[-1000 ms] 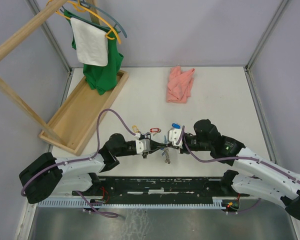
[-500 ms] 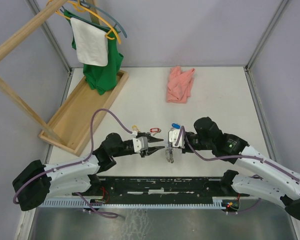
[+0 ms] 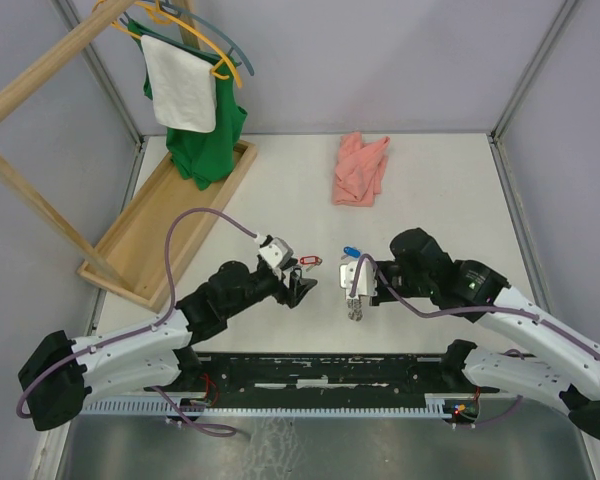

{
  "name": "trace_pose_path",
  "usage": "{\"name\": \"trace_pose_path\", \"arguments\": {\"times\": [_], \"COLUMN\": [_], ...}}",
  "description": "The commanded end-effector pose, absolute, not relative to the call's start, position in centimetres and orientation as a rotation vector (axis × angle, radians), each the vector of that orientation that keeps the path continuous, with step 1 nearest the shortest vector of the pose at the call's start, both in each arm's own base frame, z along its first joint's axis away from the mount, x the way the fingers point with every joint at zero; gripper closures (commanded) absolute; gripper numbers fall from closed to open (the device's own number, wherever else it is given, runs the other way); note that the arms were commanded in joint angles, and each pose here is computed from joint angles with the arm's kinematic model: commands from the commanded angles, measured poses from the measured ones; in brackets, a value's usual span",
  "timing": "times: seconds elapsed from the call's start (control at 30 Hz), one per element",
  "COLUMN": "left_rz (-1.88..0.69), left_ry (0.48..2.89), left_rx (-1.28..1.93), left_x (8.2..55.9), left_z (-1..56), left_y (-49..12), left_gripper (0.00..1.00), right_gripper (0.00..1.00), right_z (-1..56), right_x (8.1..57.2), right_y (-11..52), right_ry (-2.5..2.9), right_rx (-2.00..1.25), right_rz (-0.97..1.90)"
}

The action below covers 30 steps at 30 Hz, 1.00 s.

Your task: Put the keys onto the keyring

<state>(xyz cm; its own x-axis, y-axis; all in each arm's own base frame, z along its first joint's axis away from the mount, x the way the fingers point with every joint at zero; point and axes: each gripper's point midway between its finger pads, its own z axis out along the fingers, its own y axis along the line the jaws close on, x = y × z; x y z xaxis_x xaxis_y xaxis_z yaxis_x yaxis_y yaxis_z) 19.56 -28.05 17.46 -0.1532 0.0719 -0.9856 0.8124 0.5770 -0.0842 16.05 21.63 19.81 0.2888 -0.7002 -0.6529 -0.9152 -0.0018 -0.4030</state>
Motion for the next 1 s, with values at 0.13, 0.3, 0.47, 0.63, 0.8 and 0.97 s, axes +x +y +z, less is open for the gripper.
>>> {"name": "trace_pose_path", "arguments": {"times": [0.13,0.3,0.47,0.63,0.8,0.97], "left_rz": [-0.542,-0.457,-0.43,-0.378,-0.312,-0.328], "left_ry": [1.949,2.068,2.111,2.195,2.254,2.336], "left_rx": [0.43,0.373,0.434,0.451,0.404,0.343], "left_x": [22.9,25.0,27.1,29.1,30.5,31.2], "left_z": [15.1,13.4,11.6,9.6,8.0,6.2], "left_y": [-24.7,-23.7,-24.5,-23.6,-22.0,-21.5], "left_gripper": [0.15,0.18,0.24,0.31,0.39,0.44], "right_gripper": [0.99,0.99,0.99,0.99,0.99,0.99], "right_z": [21.2,20.9,20.8,20.8,20.8,20.5], "right_x": [16.9,16.8,16.6,16.3,16.3,16.3], "right_y": [21.1,21.0,21.1,21.1,21.3,21.4], "right_ry": [1.431,1.438,1.429,1.42,1.403,1.399], "right_rx": [-1.756,-1.756,-1.749,-1.748,-1.743,-1.747], "right_rz": [0.263,0.262,0.275,0.284,0.288,0.289]}}
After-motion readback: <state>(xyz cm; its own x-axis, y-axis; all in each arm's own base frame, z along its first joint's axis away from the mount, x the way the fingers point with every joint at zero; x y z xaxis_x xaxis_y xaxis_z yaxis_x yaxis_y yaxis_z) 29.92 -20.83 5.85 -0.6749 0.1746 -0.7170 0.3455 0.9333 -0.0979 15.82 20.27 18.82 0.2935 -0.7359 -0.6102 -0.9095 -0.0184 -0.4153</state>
